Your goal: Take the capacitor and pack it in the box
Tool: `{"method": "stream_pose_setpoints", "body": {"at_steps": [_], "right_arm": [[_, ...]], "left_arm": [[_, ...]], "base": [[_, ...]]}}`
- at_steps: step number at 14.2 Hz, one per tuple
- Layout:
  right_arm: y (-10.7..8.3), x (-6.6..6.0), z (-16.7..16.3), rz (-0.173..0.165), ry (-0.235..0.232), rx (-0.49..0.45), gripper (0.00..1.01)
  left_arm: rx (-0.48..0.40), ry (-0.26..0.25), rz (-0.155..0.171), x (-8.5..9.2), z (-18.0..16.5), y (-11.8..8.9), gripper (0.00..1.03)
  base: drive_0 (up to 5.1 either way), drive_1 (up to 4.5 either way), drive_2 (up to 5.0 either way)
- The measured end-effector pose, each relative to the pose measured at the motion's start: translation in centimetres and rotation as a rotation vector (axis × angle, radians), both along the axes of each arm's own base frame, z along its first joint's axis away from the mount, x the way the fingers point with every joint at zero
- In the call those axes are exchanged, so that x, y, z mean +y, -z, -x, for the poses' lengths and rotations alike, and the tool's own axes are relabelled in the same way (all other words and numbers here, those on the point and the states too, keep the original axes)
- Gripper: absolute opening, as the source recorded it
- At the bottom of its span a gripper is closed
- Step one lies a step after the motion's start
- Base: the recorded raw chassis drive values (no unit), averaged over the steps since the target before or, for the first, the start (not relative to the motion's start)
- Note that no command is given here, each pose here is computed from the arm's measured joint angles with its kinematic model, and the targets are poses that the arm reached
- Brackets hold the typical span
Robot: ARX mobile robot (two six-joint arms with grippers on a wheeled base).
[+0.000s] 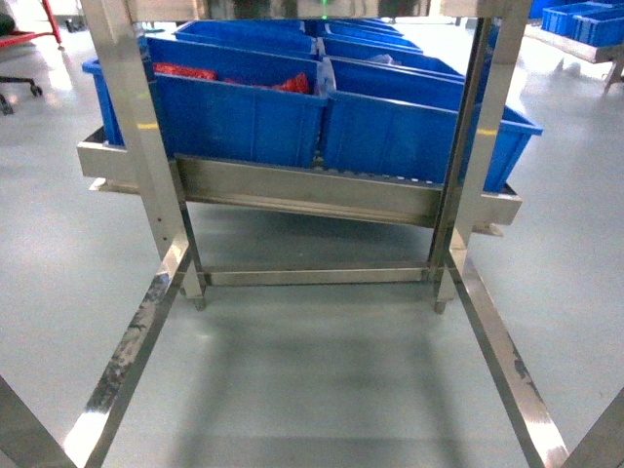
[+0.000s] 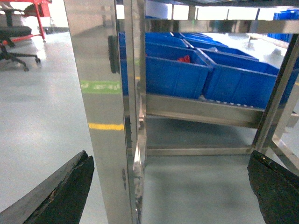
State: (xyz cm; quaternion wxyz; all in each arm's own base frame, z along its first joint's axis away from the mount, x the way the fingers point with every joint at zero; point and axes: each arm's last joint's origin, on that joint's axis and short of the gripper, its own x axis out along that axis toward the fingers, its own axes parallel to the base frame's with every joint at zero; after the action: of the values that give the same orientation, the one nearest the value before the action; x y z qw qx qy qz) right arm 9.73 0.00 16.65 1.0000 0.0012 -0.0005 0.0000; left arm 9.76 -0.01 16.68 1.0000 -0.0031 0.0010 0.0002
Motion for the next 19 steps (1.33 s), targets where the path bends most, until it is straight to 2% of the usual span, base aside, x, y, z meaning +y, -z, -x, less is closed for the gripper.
{"method": "stream_pose_setpoints", "body": {"at_steps": [19], "right_arm": [[-0.03,0.00,0.00,0.001,0.000,-0.003,0.98]], "left_arm": [[-0.002,0.000,-0.006,0.00,0.00,-0.01,0.98]], "base": [[0.0,0.00,0.0]]}}
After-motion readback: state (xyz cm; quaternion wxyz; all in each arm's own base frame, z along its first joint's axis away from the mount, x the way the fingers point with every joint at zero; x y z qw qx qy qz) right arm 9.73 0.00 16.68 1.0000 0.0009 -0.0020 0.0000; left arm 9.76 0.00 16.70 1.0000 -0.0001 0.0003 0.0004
